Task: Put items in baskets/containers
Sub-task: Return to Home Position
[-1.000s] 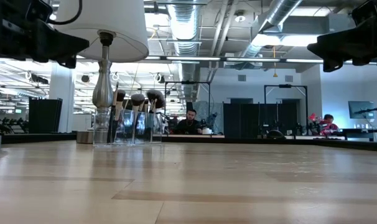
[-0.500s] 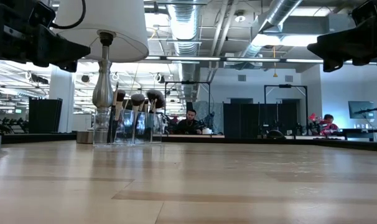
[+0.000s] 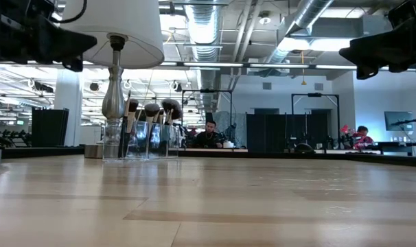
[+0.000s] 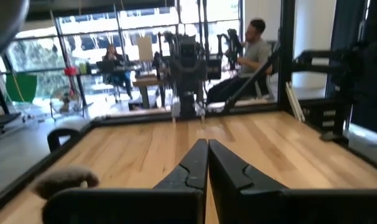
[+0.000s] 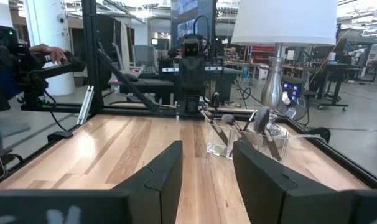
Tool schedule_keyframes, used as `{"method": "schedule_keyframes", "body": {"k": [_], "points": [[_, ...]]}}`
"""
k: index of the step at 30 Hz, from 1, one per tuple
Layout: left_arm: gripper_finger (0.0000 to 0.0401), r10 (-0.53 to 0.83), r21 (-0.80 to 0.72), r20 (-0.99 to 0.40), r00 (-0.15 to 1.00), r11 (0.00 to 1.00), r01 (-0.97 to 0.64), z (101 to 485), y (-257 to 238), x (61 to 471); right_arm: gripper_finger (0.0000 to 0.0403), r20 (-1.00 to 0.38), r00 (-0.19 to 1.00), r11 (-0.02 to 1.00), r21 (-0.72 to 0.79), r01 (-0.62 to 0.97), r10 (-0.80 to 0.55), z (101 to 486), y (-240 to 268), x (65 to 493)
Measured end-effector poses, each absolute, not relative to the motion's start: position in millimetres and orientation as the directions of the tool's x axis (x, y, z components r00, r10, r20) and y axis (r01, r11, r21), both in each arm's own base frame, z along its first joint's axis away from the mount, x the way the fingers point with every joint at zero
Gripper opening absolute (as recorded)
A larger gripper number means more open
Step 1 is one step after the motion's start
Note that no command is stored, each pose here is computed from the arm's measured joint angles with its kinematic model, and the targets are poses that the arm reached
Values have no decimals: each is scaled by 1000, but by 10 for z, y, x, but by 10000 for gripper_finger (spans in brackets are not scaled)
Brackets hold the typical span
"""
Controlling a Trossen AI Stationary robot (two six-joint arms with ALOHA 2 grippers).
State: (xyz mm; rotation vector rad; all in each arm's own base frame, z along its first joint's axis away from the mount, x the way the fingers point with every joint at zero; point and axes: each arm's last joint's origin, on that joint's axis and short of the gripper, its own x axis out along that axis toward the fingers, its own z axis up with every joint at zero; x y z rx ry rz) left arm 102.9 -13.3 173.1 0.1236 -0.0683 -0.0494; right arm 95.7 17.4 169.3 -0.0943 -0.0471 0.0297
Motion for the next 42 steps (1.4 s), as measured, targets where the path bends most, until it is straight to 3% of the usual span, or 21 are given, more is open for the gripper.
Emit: {"method": "schedule_keyframes", "body": {"k": [9, 19, 24, 36, 42], "points": [[11, -51, 111, 181, 982, 993, 32, 1827, -120, 949, 133, 46, 998, 995, -95, -27, 32, 1693, 174, 957], [12, -50, 112, 200, 979, 993, 28, 1844, -119, 945, 133, 46, 998, 995, -95, -27, 31, 1693, 174, 957], [12, -48, 298, 200, 979, 955, -14, 1845, -117, 945, 134, 45, 998, 995, -95, -27, 32, 1692, 174, 957], [12, -48, 230, 203, 978, 973, 0, 1847, -117, 945, 133, 45, 998, 995, -94, -27, 32, 1692, 174, 957], [11, -51, 139, 120, 991, 990, 34, 1767, -120, 957, 134, 46, 998, 995, -94, -27, 32, 1692, 174, 957]]}}
